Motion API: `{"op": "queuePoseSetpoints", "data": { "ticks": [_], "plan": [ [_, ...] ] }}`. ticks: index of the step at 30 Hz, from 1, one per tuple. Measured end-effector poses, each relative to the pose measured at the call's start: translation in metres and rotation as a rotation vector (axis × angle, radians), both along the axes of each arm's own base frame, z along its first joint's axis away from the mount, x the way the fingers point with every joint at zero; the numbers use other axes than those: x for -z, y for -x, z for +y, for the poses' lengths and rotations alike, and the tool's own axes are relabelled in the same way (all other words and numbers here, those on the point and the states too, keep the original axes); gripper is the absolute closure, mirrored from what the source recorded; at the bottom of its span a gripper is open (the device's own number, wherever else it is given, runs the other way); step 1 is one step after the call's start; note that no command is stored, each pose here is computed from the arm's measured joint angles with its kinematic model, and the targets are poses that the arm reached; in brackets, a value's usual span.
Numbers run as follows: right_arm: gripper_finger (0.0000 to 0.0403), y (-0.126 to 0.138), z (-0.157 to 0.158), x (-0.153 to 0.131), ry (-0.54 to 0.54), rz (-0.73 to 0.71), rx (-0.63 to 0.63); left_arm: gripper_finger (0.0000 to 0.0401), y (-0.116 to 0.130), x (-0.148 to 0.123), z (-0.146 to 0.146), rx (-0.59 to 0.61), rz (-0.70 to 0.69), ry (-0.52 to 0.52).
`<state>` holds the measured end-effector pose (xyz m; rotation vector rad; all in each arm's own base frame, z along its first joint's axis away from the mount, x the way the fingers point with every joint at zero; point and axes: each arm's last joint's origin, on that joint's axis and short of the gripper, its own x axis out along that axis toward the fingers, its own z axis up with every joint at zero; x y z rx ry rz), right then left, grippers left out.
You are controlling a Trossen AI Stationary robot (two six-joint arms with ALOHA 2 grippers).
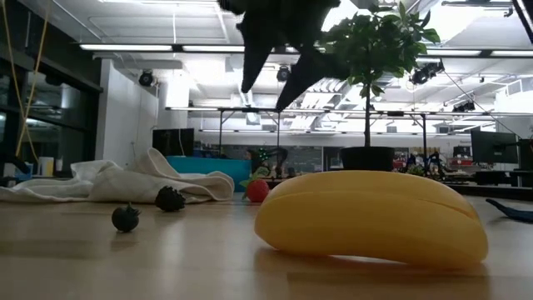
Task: Pick and placing Produce into tupperware
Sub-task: Put the red strawberry into the blue bin
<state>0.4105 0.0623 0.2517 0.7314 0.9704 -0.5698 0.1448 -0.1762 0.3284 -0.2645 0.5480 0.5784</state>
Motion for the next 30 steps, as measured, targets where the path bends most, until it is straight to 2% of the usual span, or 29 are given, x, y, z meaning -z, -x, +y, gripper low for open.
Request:
{"op": "queuePoseSetpoints", "data": {
  "ticks": [6,16,30],
  "plan": [
    [0.0155,-0.012,-0.020,0.027,-0.047,0.087,-0.104,0.0245,0.001,-0.001,0.002,0.014,0.027,-0.003],
    [0.0155,-0.017,-0.052,0.043,-0.010,0.140,-0.107,0.0245,0.008,-0.008,0.010,0.015,0.035,0.020],
    [0.0155,-0.025,-0.065,0.068,-0.035,0.188,-0.201,0.0245,0.010,-0.011,0.013,0.027,0.046,0.028]
  ]
}}
